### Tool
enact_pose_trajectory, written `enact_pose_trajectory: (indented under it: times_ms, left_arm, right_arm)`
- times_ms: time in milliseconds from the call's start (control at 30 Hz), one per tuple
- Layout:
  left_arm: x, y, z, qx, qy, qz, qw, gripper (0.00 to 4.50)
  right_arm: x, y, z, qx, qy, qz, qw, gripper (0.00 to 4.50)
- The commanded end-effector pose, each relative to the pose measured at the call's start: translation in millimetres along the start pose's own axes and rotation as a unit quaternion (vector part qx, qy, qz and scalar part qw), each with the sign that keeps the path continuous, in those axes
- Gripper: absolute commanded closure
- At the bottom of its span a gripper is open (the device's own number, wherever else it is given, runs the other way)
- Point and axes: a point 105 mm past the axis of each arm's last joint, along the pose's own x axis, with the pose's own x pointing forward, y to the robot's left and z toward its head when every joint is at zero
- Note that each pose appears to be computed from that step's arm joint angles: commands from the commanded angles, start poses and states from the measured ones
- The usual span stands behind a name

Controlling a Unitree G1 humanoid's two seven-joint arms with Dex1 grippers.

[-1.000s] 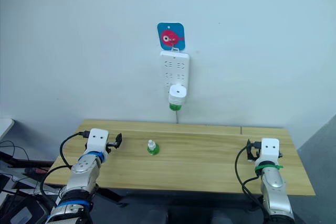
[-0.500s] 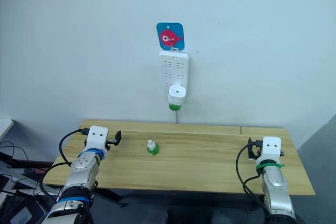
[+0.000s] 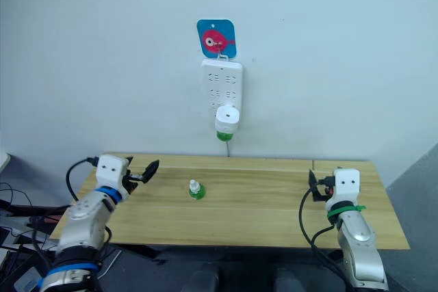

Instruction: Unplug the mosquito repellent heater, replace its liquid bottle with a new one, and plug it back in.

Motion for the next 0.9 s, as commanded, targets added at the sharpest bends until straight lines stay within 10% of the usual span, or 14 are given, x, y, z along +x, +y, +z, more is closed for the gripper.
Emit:
enact_pose_trajectory:
  times_ms: [33, 133, 467, 900]
  left_arm:
    - [6.6, -15.9, 50.3, -0.004, -0.044, -0.092, 0.995, 0.59]
    - [16.1, -31.0, 65.5, 0.009, -0.033, -0.148, 0.988, 1.5]
    - [56.4, -72.7, 109.1, 0.041, -0.066, -0.247, 0.966, 1.5]
    - [99.2, -96.2, 132.4, 0.069, -0.102, -0.271, 0.955, 1.5]
  right_arm:
    - [1.8, 20.7, 36.1, -0.001, -0.041, 0.062, 0.997, 0.0]
    - [5.0, 35.2, 51.3, -0.023, -0.047, 0.1, 0.994, 0.0]
    - [12.0, 82.7, 99.0, -0.013, -0.081, 0.175, 0.981, 0.0]
    - [9.9, 86.8, 97.9, -0.003, -0.069, 0.16, 0.985, 0.0]
